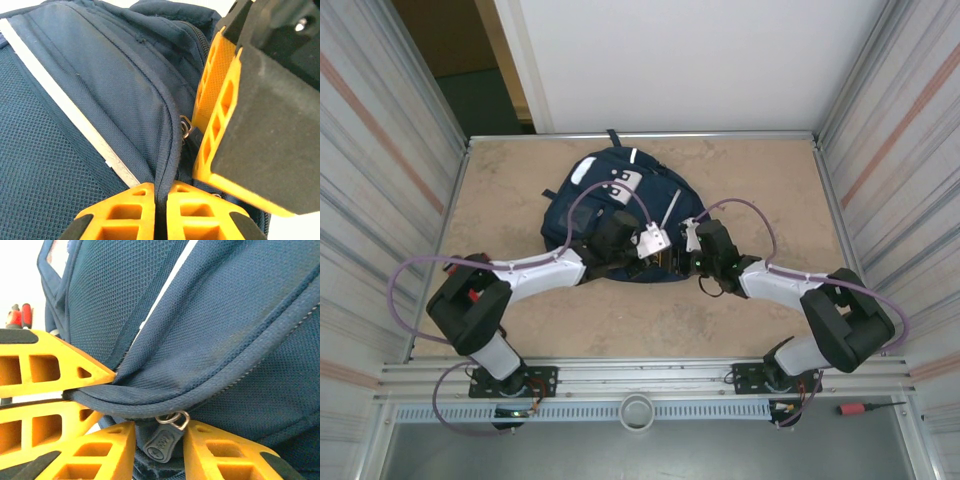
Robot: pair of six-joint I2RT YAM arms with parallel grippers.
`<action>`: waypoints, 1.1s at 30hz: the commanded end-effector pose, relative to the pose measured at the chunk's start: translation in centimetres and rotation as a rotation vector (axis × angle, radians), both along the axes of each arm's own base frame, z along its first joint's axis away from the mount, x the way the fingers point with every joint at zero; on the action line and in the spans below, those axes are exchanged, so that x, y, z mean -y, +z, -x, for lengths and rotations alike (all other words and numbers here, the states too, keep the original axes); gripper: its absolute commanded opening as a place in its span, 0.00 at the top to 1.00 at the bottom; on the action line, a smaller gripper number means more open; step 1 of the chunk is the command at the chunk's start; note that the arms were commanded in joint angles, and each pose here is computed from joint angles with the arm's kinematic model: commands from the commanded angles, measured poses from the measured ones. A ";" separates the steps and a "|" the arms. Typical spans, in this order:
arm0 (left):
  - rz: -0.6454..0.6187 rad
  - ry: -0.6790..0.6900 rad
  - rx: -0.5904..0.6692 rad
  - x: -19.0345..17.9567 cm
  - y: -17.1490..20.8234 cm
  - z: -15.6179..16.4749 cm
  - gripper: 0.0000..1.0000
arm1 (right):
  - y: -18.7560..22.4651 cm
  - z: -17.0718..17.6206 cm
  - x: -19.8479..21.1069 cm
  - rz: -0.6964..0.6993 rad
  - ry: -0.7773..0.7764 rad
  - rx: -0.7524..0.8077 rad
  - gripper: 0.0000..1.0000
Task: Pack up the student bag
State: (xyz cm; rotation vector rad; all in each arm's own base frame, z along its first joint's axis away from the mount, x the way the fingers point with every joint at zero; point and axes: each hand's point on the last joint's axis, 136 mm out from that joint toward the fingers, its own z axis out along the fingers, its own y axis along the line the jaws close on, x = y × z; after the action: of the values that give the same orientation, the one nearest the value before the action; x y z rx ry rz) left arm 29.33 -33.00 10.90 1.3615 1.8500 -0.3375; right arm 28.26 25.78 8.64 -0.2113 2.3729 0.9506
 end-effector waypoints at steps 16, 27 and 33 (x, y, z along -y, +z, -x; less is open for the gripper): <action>0.147 0.026 0.017 -3.3 3.5 0.2 1.00 | 1.6 -2.6 3.8 0.081 -0.079 0.050 1.00; 0.143 0.091 0.046 -5.5 3.1 -0.7 1.00 | 1.5 -3.0 4.6 0.171 0.004 0.035 1.00; 0.143 0.146 0.065 -6.7 3.2 -1.4 1.00 | 0.9 -4.1 5.7 0.219 -0.007 -0.018 1.00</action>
State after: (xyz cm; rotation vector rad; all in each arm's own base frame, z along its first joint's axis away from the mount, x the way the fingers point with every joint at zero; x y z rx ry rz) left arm 29.31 -28.94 13.66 1.2222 1.7770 -0.4364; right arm 31.61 23.04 11.44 -0.3352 2.3908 0.8476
